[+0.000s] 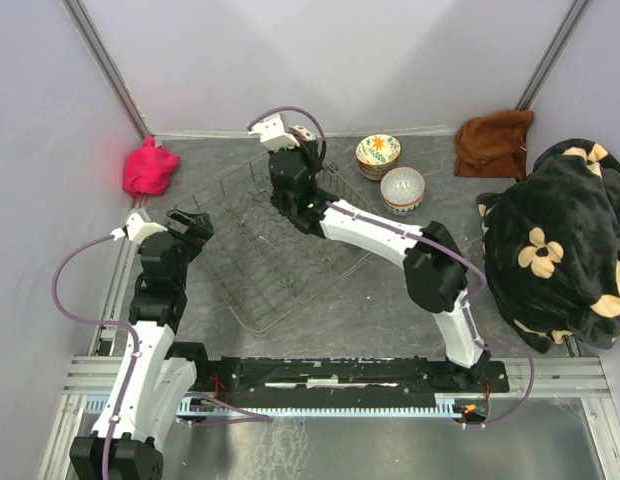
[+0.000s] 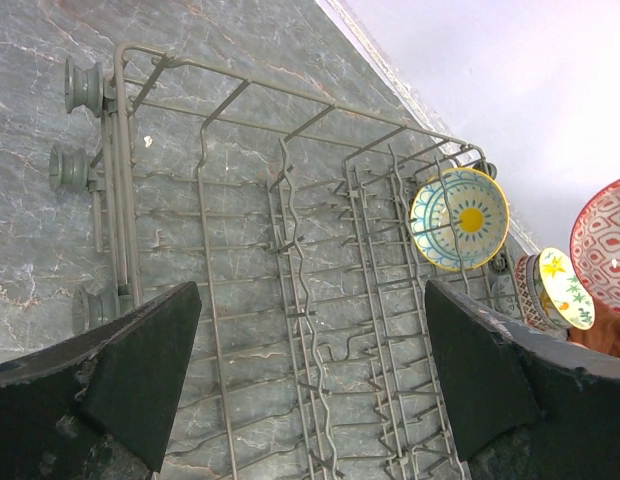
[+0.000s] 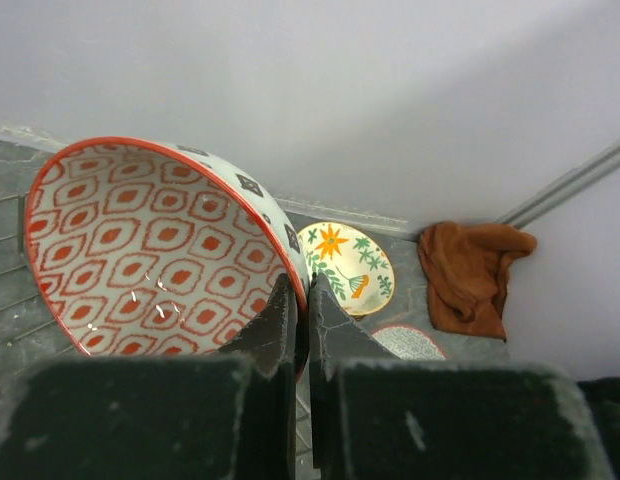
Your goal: Unload the bowls from the dish rack
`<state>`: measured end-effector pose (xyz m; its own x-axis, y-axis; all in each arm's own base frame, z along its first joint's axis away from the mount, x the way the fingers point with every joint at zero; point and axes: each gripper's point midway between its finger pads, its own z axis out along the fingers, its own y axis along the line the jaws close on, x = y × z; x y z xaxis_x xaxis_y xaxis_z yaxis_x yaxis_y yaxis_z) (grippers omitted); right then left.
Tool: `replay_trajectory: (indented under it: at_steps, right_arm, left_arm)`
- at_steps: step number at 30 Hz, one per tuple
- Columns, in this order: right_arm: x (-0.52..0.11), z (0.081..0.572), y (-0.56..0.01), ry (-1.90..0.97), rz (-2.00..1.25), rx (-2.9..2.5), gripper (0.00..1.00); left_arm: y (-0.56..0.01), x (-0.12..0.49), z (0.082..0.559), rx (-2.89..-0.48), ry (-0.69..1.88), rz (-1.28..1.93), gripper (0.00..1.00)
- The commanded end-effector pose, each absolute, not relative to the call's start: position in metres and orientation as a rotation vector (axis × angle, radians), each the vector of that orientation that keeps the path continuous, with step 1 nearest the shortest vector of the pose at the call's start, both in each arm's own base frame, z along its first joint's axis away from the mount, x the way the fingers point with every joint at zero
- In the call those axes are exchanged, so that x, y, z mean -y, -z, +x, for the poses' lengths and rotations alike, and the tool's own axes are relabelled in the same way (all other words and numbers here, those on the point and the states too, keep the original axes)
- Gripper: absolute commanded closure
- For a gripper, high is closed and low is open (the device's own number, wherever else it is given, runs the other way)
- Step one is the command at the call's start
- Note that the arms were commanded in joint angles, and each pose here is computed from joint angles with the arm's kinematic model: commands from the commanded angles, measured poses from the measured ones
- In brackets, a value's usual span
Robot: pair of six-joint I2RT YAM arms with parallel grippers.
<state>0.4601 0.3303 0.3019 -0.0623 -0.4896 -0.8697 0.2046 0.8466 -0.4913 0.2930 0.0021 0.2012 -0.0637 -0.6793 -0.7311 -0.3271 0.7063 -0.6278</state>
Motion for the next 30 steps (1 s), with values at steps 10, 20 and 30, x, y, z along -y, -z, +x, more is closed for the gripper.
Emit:
replay_trajectory:
  at_steps: [10, 20, 30]
  right_arm:
    - [-0.176, 0.474, -0.324, 0.19, -0.023, -1.878, 0.99]
    - [-0.098, 0.479, -0.275, 0.111, 0.134, -2.094, 0.99]
    - [-0.069, 0.479, -0.223, 0.035, 0.224, -2.202, 0.99]
  left_arm:
    - [-0.213, 0.005, 0.304, -1.658, 0.372, -0.75, 0.01]
    - [-0.214, 0.009, 0.304, -1.658, 0.402, -0.736, 0.01]
    - [-0.213, 0.013, 0.306, -1.657, 0.424, -0.732, 0.01]
